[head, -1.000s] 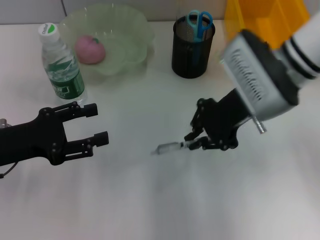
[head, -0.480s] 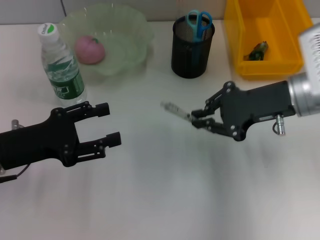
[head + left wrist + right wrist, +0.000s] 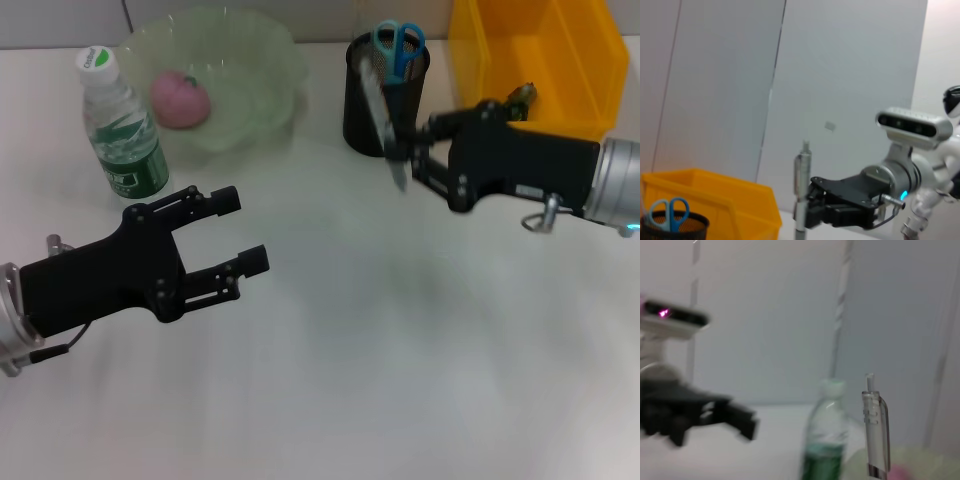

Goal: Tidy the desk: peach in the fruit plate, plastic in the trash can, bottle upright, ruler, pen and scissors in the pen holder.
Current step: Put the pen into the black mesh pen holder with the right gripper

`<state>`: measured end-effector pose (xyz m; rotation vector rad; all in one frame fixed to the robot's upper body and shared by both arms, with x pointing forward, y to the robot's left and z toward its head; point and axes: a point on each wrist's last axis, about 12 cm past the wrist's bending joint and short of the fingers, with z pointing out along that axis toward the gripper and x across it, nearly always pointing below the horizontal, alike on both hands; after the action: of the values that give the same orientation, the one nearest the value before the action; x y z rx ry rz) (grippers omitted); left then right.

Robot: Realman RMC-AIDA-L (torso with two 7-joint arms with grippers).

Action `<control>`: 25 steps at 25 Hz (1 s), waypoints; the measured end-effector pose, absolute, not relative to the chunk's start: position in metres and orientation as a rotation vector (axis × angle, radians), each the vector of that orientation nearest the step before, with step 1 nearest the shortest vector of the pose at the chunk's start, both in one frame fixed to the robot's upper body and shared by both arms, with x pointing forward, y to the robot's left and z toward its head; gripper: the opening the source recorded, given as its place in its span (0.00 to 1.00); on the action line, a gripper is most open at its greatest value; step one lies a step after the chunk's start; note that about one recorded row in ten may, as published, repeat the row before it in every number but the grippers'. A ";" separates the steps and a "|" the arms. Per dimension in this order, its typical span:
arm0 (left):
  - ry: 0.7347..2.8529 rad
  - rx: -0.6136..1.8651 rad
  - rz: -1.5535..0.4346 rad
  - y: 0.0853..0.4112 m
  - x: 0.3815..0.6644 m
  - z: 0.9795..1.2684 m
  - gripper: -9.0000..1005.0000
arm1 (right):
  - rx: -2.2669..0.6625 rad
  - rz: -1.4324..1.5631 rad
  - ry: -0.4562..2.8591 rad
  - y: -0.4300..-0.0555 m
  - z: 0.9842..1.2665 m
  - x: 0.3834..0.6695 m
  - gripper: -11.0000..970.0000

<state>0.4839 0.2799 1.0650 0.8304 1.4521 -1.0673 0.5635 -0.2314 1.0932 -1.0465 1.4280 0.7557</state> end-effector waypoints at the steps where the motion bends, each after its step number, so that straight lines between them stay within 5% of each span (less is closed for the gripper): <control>1: 1.447 0.822 -1.066 0.279 0.484 1.064 0.77 | -0.974 0.734 1.407 -0.229 1.089 0.565 0.13; 25: 1.432 0.780 -0.991 0.264 0.495 1.057 0.77 | -0.590 0.511 1.438 -0.205 1.095 0.622 0.16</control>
<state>0.4945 0.2644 1.0565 0.7799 1.4318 -0.9908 0.6221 -0.2047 1.0951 -0.5899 1.4377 0.5111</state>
